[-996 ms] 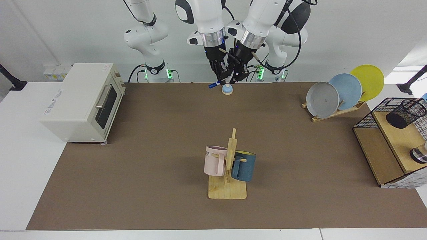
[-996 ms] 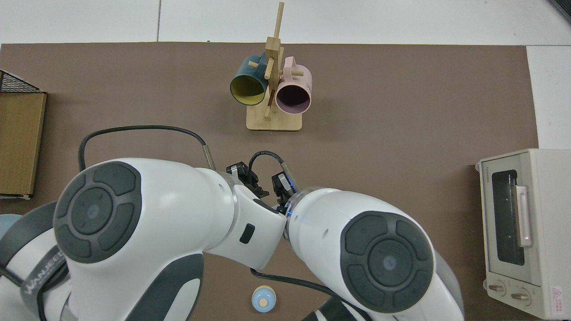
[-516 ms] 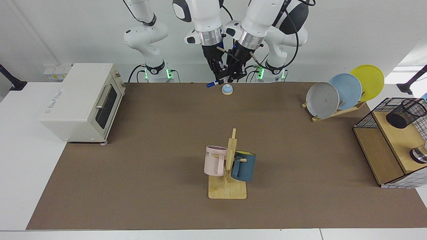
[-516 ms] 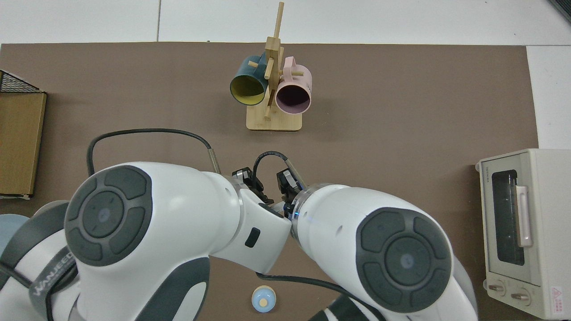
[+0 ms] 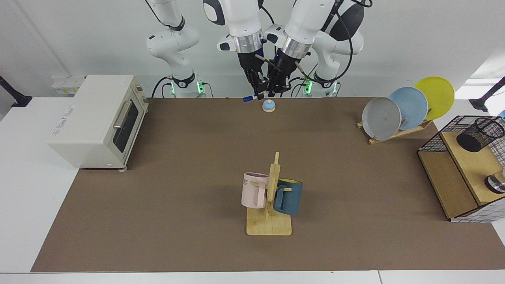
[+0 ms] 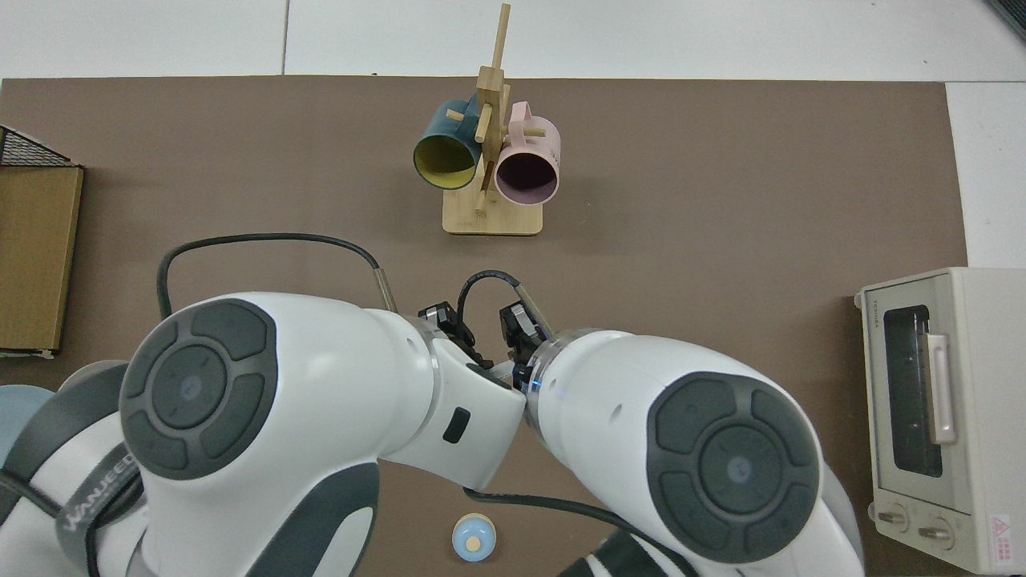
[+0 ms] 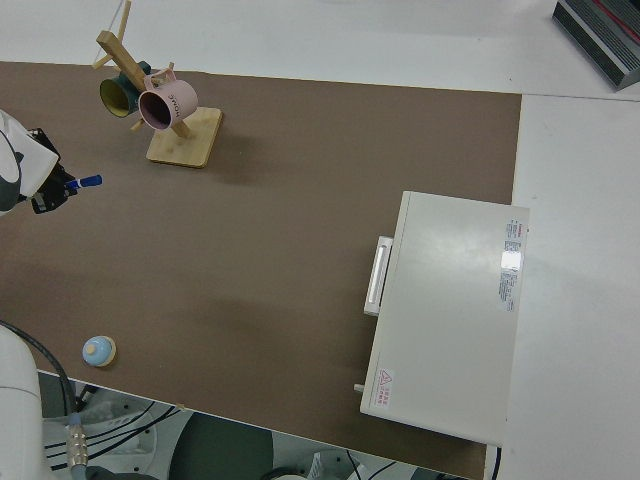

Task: Put markers into pen holder
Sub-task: 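Close the left gripper on the marker held by the right gripper, then open the right gripper and withdraw while the left gripper holds marker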

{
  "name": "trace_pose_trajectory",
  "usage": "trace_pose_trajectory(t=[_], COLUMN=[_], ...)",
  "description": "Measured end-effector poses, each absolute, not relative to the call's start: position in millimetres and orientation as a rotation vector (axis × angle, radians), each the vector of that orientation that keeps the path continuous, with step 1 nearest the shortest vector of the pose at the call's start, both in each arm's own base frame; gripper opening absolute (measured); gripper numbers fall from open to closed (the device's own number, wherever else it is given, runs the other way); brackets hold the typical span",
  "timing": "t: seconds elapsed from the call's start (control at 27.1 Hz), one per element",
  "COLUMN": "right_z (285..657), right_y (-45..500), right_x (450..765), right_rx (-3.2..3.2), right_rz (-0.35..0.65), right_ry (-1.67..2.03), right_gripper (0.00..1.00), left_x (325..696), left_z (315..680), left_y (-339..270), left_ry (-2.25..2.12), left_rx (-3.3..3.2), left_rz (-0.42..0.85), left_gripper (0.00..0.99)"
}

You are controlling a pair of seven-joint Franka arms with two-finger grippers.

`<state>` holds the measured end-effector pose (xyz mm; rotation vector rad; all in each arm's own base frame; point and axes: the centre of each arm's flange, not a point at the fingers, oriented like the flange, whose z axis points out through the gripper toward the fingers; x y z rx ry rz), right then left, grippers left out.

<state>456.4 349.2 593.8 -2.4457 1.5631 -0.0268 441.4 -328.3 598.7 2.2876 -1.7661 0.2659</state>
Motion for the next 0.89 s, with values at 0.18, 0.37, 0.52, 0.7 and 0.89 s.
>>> trace_pose_trajectory(t=[0.18, 0.37, 0.52, 0.7, 0.89], right_z=[593.8, 593.5, 593.7, 593.7, 594.3], right_y=[349.2, 349.5, 349.3, 348.9, 345.5], right_x=[456.4, 455.4, 454.9, 455.0, 457.3], right_rx=[-2.446, -2.452, -2.456, -2.457, -2.452], right_rz=[-0.027, -0.024, -0.023, -0.022, -0.024], right_ry=[1.563, 1.561, 1.56, 1.561, 1.57], right_gripper=[0.19, 0.22, 0.45, 0.75, 1.0], left_x=[441.4, 442.2, 443.0, 443.4, 444.6], left_z=[598.7, 598.2, 596.1, 595.7, 595.8], left_y=[-328.3, -327.7, -327.3, -327.0, -325.5], left_ry=[-1.766, -1.767, -1.768, -1.767, -1.764], left_rx=[2.288, 2.29, 2.291, 2.292, 2.296], left_rz=[0.266, 0.268, 0.262, 0.261, 0.263], left_gripper=[0.176, 0.176, 0.176, 0.176, 0.176])
